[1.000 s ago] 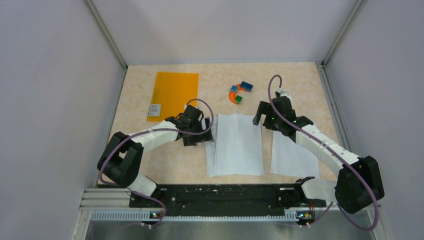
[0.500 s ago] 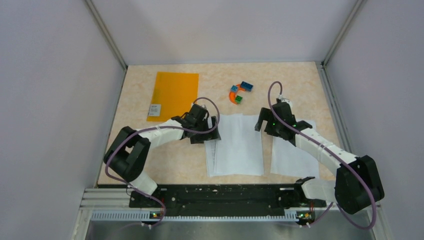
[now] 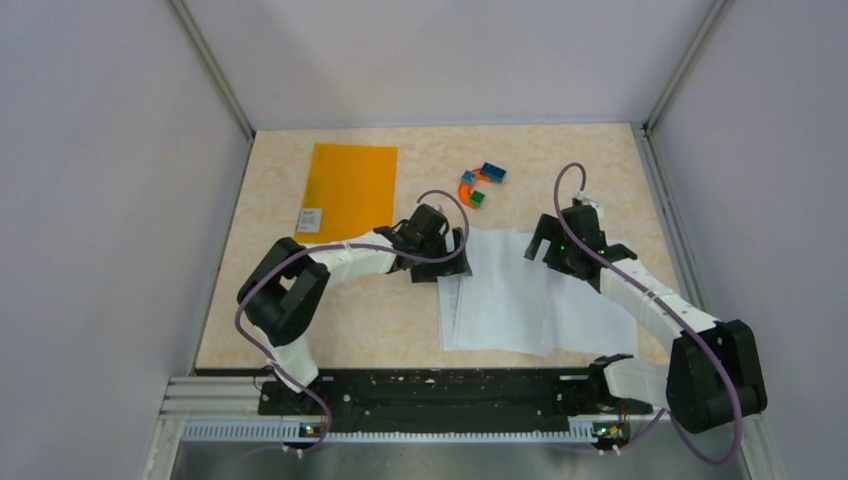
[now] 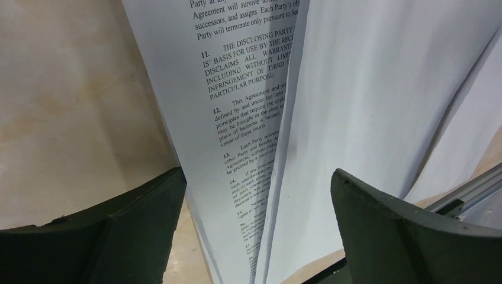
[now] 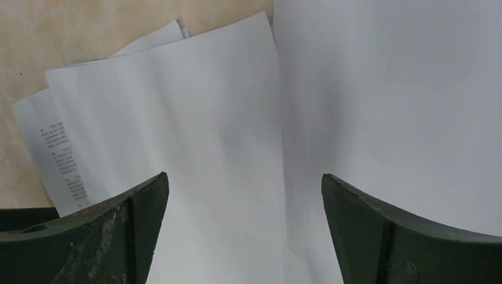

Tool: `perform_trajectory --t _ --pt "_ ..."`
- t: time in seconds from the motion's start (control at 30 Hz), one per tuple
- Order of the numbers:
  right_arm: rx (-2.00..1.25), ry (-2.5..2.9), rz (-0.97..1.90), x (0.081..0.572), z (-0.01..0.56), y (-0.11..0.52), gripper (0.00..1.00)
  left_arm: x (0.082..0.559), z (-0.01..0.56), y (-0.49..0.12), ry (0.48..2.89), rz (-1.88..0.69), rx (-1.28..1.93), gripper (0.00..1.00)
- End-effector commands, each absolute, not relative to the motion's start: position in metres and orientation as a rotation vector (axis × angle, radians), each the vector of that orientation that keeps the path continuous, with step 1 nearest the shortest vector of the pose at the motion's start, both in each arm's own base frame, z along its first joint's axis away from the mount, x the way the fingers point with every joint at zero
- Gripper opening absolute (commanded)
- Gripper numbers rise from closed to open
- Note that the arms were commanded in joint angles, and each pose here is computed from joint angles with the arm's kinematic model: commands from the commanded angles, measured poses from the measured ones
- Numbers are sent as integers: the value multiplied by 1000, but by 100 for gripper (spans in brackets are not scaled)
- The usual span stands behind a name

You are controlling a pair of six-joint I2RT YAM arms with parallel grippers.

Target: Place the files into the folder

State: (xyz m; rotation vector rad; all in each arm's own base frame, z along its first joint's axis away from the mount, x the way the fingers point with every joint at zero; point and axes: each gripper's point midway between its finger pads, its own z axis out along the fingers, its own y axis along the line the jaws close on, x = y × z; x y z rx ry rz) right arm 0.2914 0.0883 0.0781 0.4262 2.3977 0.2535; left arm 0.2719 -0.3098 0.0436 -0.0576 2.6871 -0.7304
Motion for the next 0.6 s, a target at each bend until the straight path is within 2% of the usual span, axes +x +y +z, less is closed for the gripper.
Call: perform_trajectory --t 0.0,0.13,0.27,0.37,0.57 --pt "423 2341 272 301 96 85 99 271 42 -342 2699 -791 -72 97" --pt "419 2335 261 305 101 84 99 275 53 -358 2680 -815 -60 97" --pt "389 2320 325 314 114 96 99 295 71 -325 2637 -653 -81 97" --pt "337 2297 391 327 129 122 99 322 98 -281 2574 -561 -119 97" --pt "182 2276 539 366 150 215 99 407 149 -138 2393 -287 -379 98"
